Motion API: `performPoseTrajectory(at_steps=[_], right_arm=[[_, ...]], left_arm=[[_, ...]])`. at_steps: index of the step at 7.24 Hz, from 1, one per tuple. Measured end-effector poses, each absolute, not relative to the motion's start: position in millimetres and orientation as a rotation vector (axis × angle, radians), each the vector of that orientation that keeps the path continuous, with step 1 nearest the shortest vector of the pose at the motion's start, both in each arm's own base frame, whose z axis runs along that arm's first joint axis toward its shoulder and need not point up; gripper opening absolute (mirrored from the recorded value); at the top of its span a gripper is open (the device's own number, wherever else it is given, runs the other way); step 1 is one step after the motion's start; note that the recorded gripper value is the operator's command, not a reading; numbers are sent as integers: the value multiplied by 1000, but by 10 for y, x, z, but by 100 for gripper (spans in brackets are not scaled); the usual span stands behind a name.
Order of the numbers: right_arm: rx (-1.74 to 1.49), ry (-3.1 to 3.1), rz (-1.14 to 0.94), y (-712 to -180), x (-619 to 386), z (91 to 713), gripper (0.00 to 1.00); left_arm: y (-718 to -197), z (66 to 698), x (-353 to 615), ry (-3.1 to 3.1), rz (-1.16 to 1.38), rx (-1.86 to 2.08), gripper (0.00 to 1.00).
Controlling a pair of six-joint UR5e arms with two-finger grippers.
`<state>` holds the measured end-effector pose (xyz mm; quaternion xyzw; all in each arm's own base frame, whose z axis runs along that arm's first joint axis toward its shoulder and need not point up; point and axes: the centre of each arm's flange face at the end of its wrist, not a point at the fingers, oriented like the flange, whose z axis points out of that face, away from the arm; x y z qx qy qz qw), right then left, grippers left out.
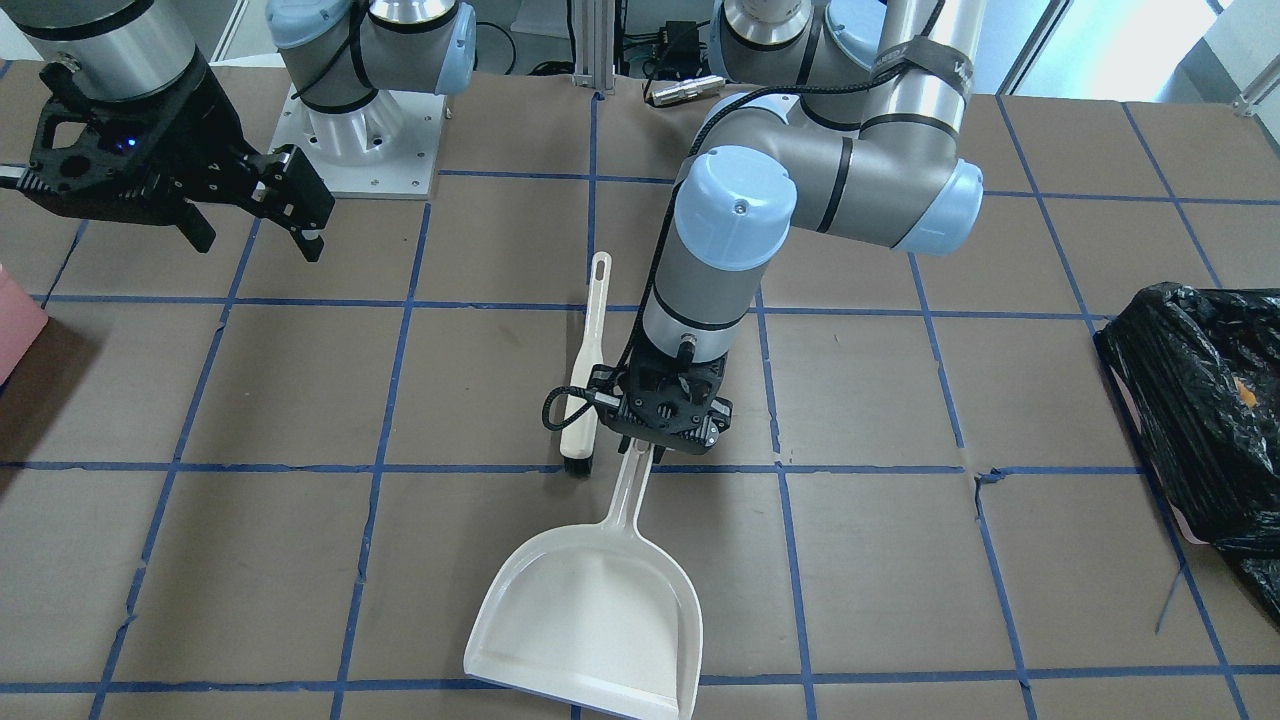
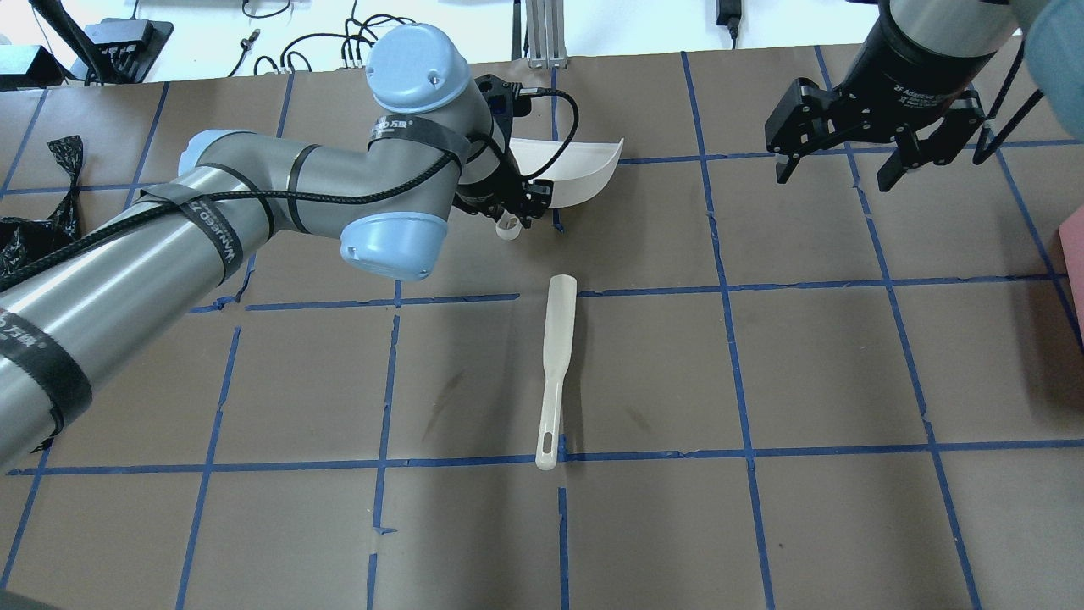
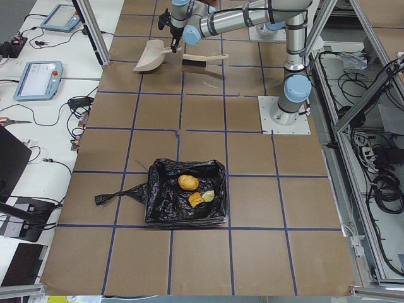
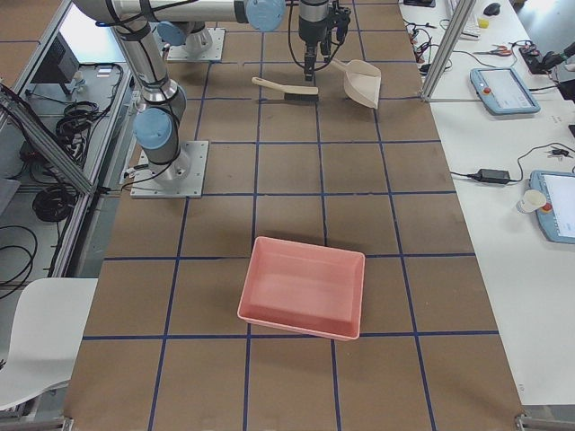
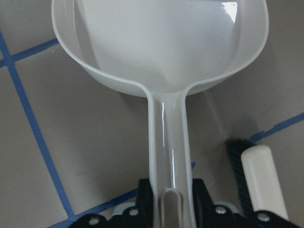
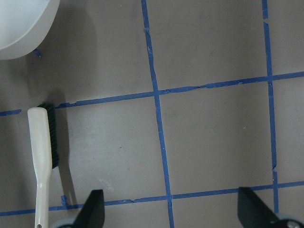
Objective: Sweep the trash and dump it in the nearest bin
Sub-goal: 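Lower the dustpan onto the table beyond the brush with the left gripper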
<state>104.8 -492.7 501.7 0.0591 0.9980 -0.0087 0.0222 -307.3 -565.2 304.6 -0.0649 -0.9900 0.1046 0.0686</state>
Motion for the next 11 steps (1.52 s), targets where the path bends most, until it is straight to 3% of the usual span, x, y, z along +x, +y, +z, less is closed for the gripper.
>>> performPoseTrajectory(at_steps=[2,7,8,10,11], right_arm=[[181,3092,-23,-4925,1054,5007,100],[179,3092,-17,-4920,1057,4992,100],[178,3092,-15,-4922,1057,4987,100],[178,3092,-15,-4922,1057,4988,100],[178,3092,-15,-4922,1057,4987,100]], left_arm=[[-5657,2920,-3299,-3028,390,-45,0],[-5638,2726,-3478,-3042,416,-143,2],[-5642,2694,-3484,-3043,409,-144,11],[-5645,2651,-3494,-3043,399,-142,41],[-5646,2638,-3497,-3043,397,-143,61]])
